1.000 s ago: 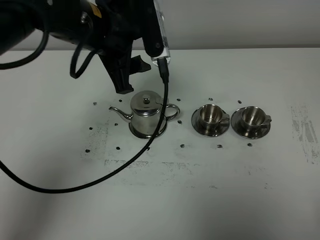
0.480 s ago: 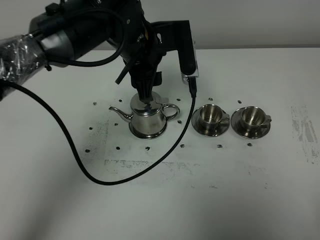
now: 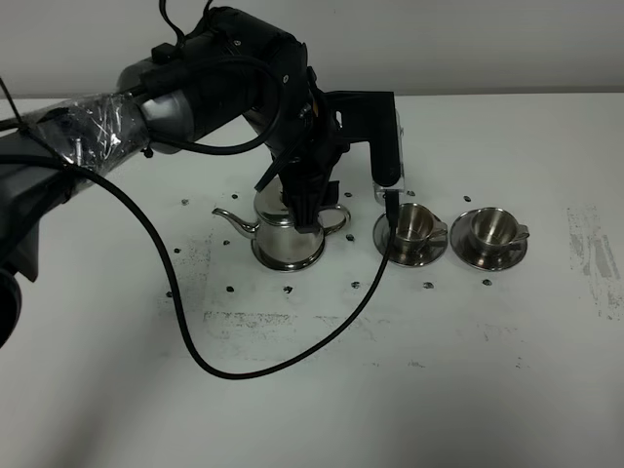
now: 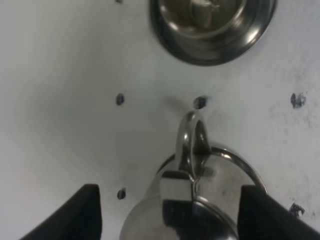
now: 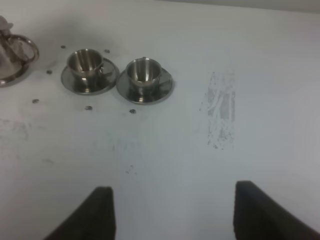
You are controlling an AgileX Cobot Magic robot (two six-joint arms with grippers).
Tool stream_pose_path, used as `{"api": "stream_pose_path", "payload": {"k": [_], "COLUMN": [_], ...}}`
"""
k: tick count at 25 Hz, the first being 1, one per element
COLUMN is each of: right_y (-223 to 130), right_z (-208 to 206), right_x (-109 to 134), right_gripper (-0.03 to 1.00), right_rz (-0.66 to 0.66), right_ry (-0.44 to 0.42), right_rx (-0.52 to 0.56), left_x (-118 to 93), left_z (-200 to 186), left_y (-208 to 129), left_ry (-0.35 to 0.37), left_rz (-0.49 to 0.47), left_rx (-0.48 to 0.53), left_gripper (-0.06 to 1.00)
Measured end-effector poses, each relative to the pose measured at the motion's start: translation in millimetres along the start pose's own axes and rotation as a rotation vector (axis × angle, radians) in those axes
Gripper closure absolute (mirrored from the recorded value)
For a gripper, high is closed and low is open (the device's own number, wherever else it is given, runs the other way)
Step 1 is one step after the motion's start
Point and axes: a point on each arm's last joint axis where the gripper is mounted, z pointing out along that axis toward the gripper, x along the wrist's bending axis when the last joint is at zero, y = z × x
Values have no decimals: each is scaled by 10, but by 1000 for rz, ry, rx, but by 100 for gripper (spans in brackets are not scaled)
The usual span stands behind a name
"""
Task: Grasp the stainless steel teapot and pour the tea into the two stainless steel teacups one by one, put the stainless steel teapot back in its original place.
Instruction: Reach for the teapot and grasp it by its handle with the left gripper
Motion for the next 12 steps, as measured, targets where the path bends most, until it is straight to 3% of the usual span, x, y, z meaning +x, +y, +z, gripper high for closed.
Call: {"api": "stream_pose_path", "payload": {"k": [12], "right_y": [0], "right_z": [0], "right_x": [0], "right_gripper": [47], "right_rz": [0], "right_ry": [0], "right_rx": [0], "left_x": [-84], "left_z": [350], "left_y": [-14], "left_ry": [-35], "left_rz": [-22], "left_rx": [-8], "left_gripper": [34]}}
